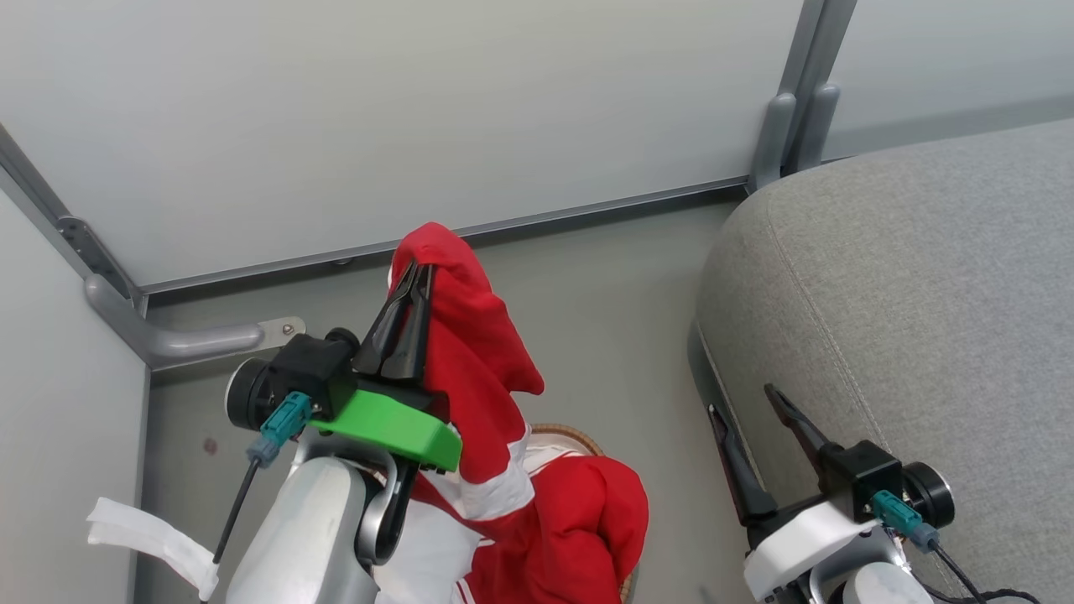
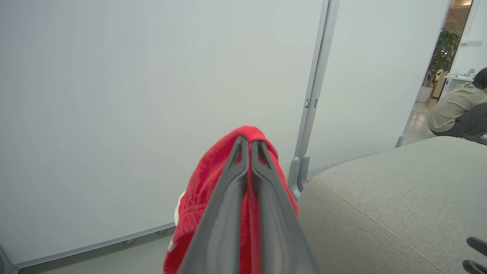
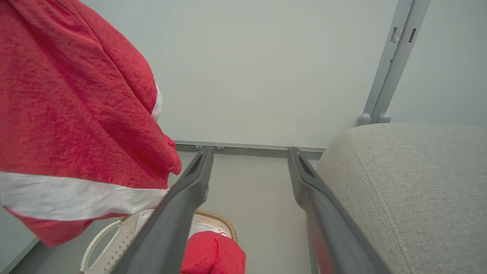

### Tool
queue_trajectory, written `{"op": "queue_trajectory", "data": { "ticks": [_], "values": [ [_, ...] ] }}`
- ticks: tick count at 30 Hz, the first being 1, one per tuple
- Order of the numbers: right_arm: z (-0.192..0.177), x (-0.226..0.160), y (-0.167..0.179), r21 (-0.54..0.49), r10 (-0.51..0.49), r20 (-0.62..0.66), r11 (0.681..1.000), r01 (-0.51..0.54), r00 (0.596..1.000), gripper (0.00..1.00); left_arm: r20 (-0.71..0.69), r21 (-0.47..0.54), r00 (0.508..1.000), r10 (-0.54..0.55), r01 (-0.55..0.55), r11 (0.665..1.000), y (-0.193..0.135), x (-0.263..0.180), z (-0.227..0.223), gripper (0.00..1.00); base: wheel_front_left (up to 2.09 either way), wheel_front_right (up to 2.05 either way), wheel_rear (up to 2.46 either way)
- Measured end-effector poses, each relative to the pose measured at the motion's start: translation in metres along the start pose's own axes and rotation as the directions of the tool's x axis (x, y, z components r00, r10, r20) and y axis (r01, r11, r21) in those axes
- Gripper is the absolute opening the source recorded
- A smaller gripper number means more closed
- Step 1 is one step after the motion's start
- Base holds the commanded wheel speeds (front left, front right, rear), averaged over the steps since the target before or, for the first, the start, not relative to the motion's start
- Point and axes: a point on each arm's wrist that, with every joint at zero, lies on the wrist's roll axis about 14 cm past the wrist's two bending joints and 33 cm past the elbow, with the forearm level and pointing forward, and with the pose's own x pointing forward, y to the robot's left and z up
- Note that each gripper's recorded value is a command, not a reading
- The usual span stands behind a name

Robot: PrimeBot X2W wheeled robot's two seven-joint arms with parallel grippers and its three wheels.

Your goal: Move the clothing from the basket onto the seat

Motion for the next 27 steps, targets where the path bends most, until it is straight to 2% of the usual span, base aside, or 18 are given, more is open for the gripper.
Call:
{"op": "queue_trajectory", "data": {
  "ticks": [4,8,15,21,27],
  "values": [
    [-0.008,0.0,0.021,0.004,0.062,-0.024,0.998,-0.062,0.998,1.0,0.051,0.004,0.998,-0.023,0.023,1.0,-0.008,0.003,0.017,0.0,0.0,0.0,0.0],
    [-0.017,-0.001,0.056,0.018,0.168,-0.051,0.986,-0.168,0.984,1.0,0.071,0.014,0.997,-0.042,0.041,0.999,-0.012,0.004,0.025,0.0,0.0,0.0,0.0],
    [-0.007,0.003,0.124,0.079,0.372,-0.018,0.926,-0.37,0.928,1.0,0.081,-0.02,0.995,-0.057,0.059,0.998,-0.019,0.004,0.028,0.0,0.0,0.0,0.0],
    [0.014,0.02,0.132,0.048,0.409,0.035,0.911,-0.411,0.912,1.0,0.073,-0.03,0.995,-0.074,0.076,0.997,-0.025,0.002,0.025,0.0,0.0,0.0,0.0],
    [0.01,0.027,0.147,0.005,0.469,0.012,0.883,-0.469,0.883,1.0,0.069,-0.046,0.991,-0.112,0.115,0.992,-0.039,0.0,0.024,0.0,0.0,0.0,0.0]
  ]
}}
